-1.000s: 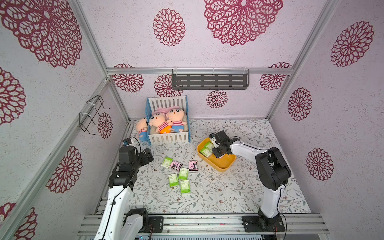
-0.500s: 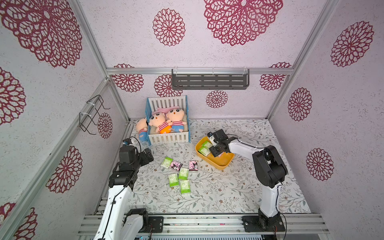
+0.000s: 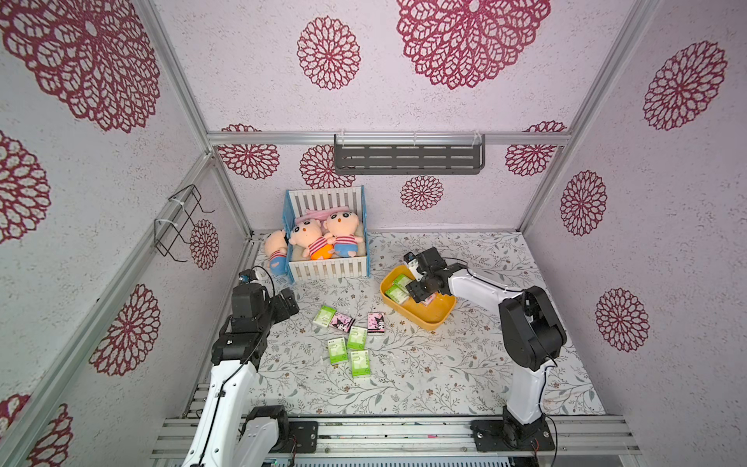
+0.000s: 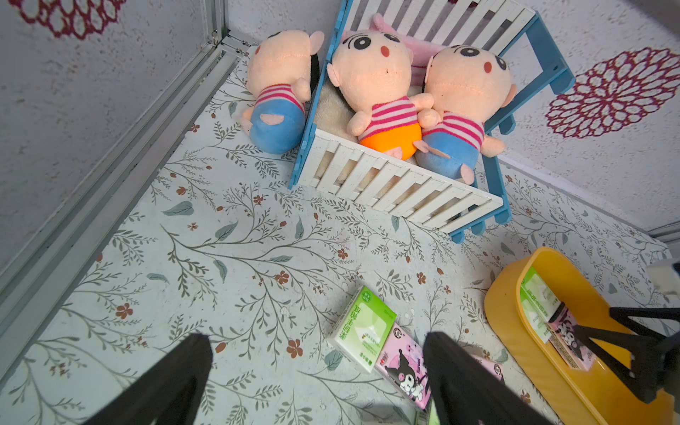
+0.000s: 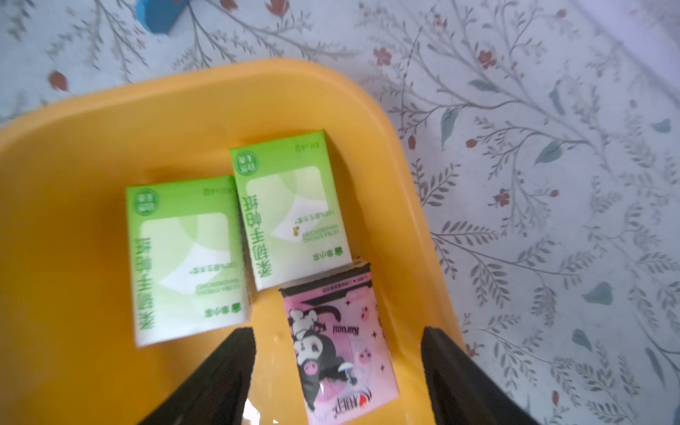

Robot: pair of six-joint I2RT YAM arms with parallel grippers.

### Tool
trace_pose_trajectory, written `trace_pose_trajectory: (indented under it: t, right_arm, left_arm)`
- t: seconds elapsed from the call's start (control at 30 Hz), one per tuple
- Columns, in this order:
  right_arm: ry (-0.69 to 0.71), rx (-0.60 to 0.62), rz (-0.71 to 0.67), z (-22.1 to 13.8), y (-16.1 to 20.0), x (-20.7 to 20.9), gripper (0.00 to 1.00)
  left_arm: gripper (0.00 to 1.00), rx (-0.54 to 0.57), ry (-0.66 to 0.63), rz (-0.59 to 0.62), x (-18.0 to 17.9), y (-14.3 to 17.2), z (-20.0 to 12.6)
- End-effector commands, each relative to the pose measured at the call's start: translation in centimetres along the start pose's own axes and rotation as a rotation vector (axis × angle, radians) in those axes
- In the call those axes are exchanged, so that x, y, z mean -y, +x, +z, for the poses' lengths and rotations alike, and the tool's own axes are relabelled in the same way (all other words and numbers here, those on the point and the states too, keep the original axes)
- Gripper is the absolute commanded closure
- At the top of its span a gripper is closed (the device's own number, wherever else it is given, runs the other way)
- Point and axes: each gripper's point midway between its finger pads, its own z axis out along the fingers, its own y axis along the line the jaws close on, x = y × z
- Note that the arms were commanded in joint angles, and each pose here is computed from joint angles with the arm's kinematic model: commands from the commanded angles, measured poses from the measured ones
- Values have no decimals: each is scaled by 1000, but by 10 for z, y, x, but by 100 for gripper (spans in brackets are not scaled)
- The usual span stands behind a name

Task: Put the pocket tissues into the storage box
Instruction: Place the pocket tissues in the storage box, then pick up the pocket tissues from the center of the board.

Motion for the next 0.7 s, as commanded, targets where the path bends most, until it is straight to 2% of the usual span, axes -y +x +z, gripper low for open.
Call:
trace_pose_trajectory:
  t: [0.0, 0.13, 0.23, 0.3, 0.5, 0.6, 0.67]
  right_arm:
    - [13, 166, -9, -66, -41, -1, 22]
    - [-36, 216, -69, -94, -37, -48, 21]
    - [-94, 207, -134, -101, -20, -102, 21]
    - [-154, 196, -130, -105, -12, -135, 21]
    - [-404, 132, 30, -118, -2, -212, 23]
    - [-452, 11, 100, -115, 12, -245, 23]
    - [-434, -77, 139, -109, 24, -260, 23]
  left_arm:
    - [3, -12, -2, 6, 0, 4, 2]
    - [3, -14, 0, 5, 0, 4, 3]
    - [3, -15, 4, 2, 1, 4, 3]
    - [3, -13, 5, 1, 1, 4, 2]
    - [3, -6, 6, 1, 1, 3, 0]
    - [3, -4, 5, 3, 1, 3, 0]
    - [3, -3, 7, 4, 2, 2, 0]
